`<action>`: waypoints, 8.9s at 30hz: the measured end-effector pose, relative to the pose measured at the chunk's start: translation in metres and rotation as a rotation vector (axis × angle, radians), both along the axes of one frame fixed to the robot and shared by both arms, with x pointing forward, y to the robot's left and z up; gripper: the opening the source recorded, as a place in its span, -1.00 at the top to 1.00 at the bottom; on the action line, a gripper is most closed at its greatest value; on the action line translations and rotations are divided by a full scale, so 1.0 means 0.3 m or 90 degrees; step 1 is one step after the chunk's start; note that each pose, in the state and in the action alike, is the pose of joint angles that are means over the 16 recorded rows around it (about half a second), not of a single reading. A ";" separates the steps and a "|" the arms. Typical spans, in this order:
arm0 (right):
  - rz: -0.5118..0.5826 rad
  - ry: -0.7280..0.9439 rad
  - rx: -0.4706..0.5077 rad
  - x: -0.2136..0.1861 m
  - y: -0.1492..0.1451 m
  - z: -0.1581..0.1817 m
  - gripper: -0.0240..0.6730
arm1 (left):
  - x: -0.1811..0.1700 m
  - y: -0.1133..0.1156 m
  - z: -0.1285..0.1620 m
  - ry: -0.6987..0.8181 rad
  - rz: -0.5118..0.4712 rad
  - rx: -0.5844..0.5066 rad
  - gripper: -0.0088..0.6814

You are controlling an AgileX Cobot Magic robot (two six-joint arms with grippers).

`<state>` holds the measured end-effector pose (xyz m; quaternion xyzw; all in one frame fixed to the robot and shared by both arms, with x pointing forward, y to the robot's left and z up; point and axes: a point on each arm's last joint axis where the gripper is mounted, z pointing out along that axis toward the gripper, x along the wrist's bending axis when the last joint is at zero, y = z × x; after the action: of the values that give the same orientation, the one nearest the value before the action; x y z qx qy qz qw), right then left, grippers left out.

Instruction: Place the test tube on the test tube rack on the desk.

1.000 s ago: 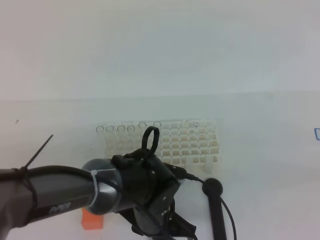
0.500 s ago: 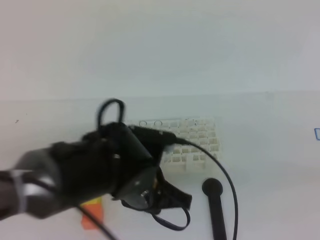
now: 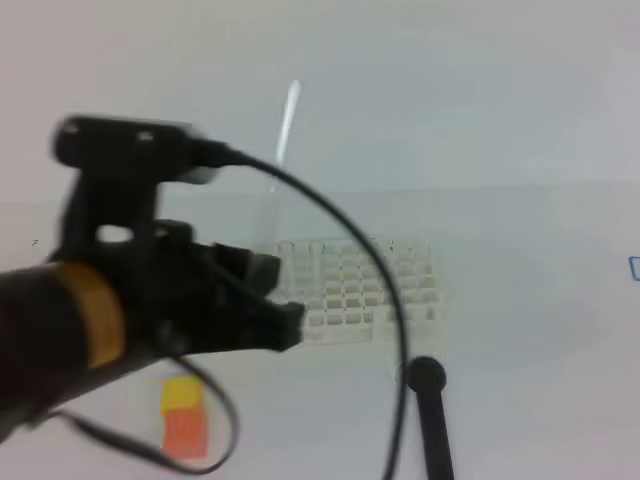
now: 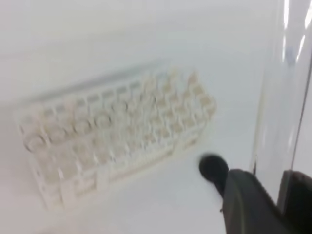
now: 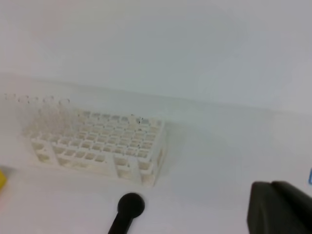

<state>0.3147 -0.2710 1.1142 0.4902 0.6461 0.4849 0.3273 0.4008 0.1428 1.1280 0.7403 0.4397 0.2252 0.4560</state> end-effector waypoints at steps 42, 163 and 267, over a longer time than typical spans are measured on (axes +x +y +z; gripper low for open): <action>0.532 -0.168 0.009 0.330 0.594 0.100 0.44 | -0.155 0.139 -0.105 -0.182 -0.069 -0.175 0.66; 0.275 -0.191 -0.074 0.469 0.598 0.174 0.57 | -0.302 0.396 -0.223 -0.364 0.033 -0.072 0.98; -0.040 -0.271 0.028 0.639 0.871 -0.432 0.57 | -0.341 0.501 -0.609 -0.083 0.333 -0.115 0.98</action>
<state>0.5063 -0.0097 0.9847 0.4034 0.5359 0.5810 0.4609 0.2986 0.2932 0.9453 0.5418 0.6037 0.3423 0.4741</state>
